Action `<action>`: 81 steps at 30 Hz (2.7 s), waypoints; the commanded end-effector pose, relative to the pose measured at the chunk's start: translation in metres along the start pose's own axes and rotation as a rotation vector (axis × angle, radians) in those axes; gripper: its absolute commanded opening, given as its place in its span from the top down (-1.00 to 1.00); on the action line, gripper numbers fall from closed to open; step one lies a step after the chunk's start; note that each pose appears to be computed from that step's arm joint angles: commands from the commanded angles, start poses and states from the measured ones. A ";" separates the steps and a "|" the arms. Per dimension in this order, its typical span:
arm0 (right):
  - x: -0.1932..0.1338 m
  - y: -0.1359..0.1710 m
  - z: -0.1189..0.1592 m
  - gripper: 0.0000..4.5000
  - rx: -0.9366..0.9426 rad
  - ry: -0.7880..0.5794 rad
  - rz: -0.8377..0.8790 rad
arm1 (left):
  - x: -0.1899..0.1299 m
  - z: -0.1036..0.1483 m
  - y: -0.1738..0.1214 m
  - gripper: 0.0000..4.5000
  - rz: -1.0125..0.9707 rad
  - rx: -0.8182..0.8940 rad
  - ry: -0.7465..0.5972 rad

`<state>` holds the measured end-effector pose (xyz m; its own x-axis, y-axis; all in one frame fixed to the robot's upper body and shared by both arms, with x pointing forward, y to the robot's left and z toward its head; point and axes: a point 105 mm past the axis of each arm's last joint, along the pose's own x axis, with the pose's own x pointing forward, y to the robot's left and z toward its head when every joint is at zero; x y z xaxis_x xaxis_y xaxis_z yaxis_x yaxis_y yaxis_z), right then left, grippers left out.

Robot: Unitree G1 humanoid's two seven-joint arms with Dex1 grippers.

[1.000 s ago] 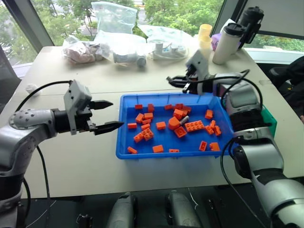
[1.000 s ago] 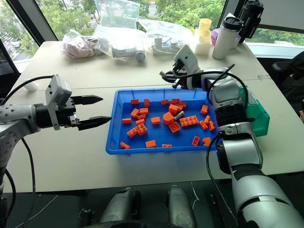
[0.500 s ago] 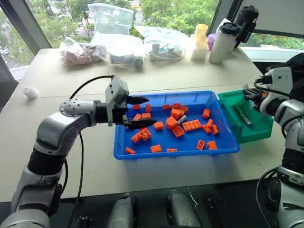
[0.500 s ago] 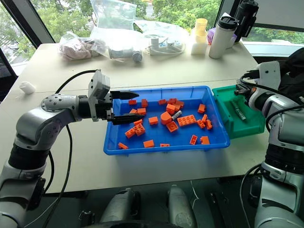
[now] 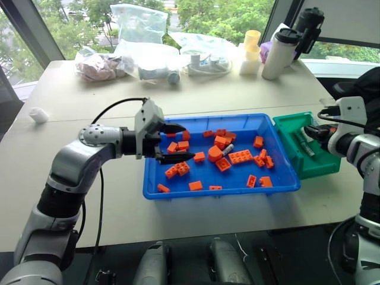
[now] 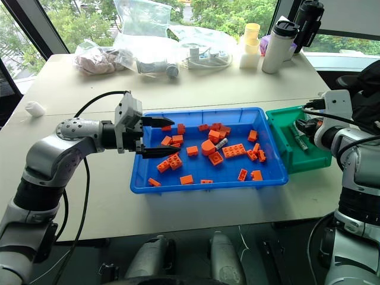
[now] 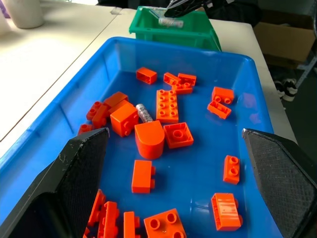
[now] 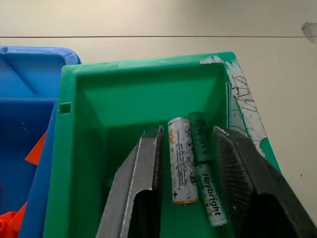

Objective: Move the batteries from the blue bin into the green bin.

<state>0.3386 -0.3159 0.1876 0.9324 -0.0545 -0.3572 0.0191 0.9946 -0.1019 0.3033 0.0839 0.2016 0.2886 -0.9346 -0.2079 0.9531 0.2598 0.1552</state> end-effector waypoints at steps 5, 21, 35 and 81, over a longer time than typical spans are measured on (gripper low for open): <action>-0.014 -0.006 0.043 -0.51 -0.095 -0.138 -0.017 | -0.011 0.008 0.007 -1.00 0.038 0.045 -0.006; -0.027 0.160 0.013 -0.51 -0.199 -0.060 0.731 | -0.052 0.008 0.017 -1.00 0.118 0.042 0.080; -0.003 0.166 -0.026 -0.63 -0.355 0.051 0.679 | -0.047 0.008 0.009 -1.00 0.123 0.034 0.061; 0.038 0.170 -0.029 0.02 -0.401 0.081 0.627 | -0.044 0.005 0.011 -1.00 0.154 0.024 0.051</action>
<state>0.3653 -0.1493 0.1159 0.6660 0.4934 -0.5594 -0.6662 0.7309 -0.1485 0.3020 0.1261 0.2061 0.4256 -0.8673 -0.2580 0.9036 0.3924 0.1718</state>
